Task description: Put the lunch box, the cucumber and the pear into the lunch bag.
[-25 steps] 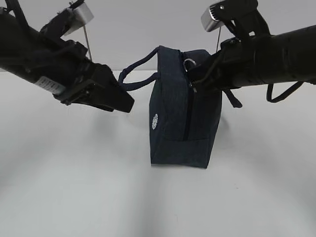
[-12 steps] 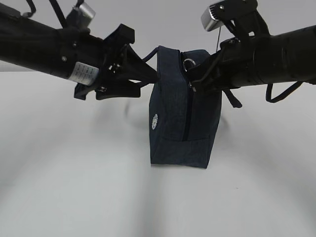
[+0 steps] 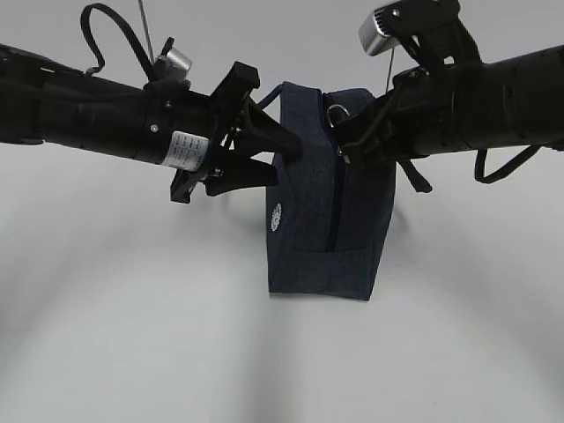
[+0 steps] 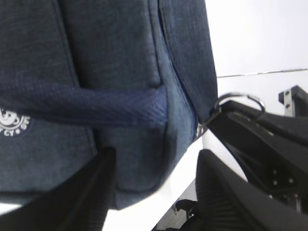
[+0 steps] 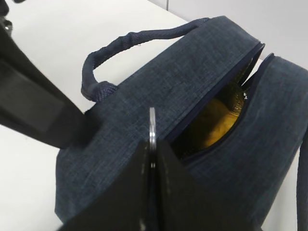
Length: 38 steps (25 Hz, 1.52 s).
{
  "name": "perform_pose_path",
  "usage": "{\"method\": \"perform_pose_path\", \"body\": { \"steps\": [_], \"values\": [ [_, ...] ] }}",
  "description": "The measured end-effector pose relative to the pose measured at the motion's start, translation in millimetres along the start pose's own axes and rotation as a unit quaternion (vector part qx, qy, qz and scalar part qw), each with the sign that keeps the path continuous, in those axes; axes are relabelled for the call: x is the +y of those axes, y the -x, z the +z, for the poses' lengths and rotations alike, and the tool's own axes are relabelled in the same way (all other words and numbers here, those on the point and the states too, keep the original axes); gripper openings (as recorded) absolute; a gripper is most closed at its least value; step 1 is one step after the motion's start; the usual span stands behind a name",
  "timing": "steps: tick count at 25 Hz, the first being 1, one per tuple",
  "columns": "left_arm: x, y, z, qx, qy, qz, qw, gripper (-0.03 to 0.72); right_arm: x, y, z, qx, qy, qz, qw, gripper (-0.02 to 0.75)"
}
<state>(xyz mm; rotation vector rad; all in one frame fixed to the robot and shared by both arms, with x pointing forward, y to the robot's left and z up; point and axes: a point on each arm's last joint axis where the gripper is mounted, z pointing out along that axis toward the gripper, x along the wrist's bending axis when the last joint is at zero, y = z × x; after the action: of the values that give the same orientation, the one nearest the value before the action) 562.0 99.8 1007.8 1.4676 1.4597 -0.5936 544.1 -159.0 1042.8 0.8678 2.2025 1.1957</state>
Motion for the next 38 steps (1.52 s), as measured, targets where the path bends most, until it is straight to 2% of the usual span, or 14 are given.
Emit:
{"method": "perform_pose_path", "body": {
  "steps": [4,8,10,13,15,18,20,27,34,38],
  "values": [
    [2,-7.3,7,-0.007,0.006,-0.015,1.0,0.382,0,0,0,0.0,0.0,0.0,1.0,-0.016],
    [1,-3.7,11,-0.022,0.014,-0.009,1.0,0.376,0,0,0,0.0,0.0,0.0,1.0,-0.016],
    [-1,-1.1,14,-0.027,0.013,-0.003,1.0,0.349,0,0,0,0.0,0.001,0.002,1.0,-0.016],
    [-4,1.2,17,-0.028,0.009,0.006,1.0,0.282,0,0,0,0.0,0.002,0.006,1.0,-0.016],
    [-4,1.2,17,-0.027,0.008,0.008,1.0,0.215,1,0,0,0.0,0.003,0.01,1.0,-0.016],
    [-5,0.8,17,-0.026,0.006,0.011,1.0,0.073,1,0,0,0.0,0.003,0.011,1.0,-0.016],
    [-5,1.1,17,-0.028,0.004,0.013,1.0,0.019,1,0,0,0.0,0.003,0.011,1.0,-0.016],
    [-10,-0.3,17,-0.023,-0.021,0.035,0.999,0.008,15,2,-3,0.037,0.023,-0.002,0.999,-0.016],
    [-16,0.3,16,-0.028,-0.058,0.058,0.996,0.008,16,24,1,0.078,0.018,-0.016,0.997,-0.016],
    [-21,0.4,16,-0.031,-0.082,0.071,0.994,0.008,14,40,9,0.077,0.014,-0.009,0.997,-0.016]
  ]
}}
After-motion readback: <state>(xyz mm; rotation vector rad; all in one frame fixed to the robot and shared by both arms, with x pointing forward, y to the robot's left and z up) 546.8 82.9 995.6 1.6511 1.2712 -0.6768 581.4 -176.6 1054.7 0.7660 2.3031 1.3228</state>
